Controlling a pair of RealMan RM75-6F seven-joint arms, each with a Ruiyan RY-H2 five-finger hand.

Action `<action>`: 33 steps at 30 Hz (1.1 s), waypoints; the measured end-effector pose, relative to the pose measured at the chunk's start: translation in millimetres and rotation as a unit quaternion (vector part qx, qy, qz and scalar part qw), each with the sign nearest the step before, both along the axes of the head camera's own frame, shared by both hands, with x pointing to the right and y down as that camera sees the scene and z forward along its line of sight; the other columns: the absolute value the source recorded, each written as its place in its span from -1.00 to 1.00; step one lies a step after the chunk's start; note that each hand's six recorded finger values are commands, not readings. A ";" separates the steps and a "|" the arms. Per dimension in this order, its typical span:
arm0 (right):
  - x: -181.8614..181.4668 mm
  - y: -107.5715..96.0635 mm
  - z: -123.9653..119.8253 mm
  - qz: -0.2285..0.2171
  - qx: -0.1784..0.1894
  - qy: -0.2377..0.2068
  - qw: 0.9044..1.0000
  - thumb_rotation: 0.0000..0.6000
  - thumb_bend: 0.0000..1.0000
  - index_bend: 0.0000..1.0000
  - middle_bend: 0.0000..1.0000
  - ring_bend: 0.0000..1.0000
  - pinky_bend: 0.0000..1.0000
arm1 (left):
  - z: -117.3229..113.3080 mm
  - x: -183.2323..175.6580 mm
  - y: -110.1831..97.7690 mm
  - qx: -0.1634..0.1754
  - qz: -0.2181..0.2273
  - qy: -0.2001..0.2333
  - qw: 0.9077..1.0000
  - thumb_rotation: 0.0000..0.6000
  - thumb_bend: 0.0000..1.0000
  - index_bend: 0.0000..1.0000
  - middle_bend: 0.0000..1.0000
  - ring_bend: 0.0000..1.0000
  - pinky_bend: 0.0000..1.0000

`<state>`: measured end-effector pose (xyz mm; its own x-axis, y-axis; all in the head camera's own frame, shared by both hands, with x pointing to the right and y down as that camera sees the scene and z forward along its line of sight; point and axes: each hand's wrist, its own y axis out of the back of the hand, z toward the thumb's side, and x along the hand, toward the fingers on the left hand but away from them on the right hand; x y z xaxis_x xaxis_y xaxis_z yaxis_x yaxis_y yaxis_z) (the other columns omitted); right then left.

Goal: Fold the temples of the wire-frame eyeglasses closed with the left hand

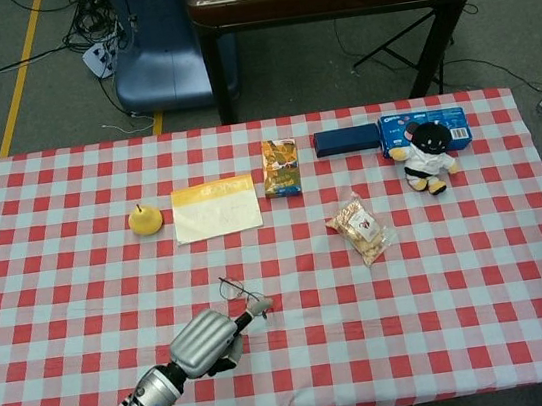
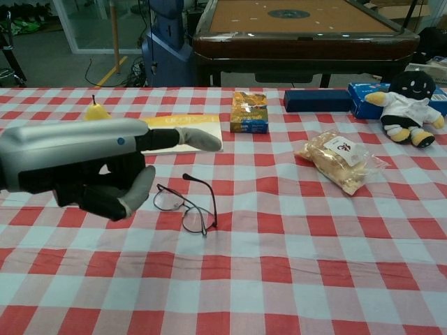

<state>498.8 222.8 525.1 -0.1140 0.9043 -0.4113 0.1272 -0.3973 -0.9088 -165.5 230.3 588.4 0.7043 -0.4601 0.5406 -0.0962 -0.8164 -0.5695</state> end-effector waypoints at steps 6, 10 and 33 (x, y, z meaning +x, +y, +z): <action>1.5 0.9 -0.4 0.003 0.000 0.001 1.000 1.00 -0.40 -1.00 -0.69 -0.72 -0.42 | 0.8 11.9 21.6 -0.006 0.030 0.004 1.000 1.00 0.75 -1.00 1.00 0.97 1.00; 2.4 2.0 0.1 0.005 -0.001 0.001 1.000 1.00 -0.40 -1.00 -0.69 -0.72 -0.42 | 10.9 17.1 29.4 -0.018 0.034 0.001 0.999 1.00 0.75 -1.00 1.00 0.97 1.00; 4.3 -0.5 5.0 0.007 -0.005 0.001 1.000 1.00 -0.39 -1.00 -0.69 -0.72 -0.42 | 68.3 9.9 15.1 -0.063 -0.025 -0.056 0.996 1.00 0.75 -1.00 1.00 0.96 1.00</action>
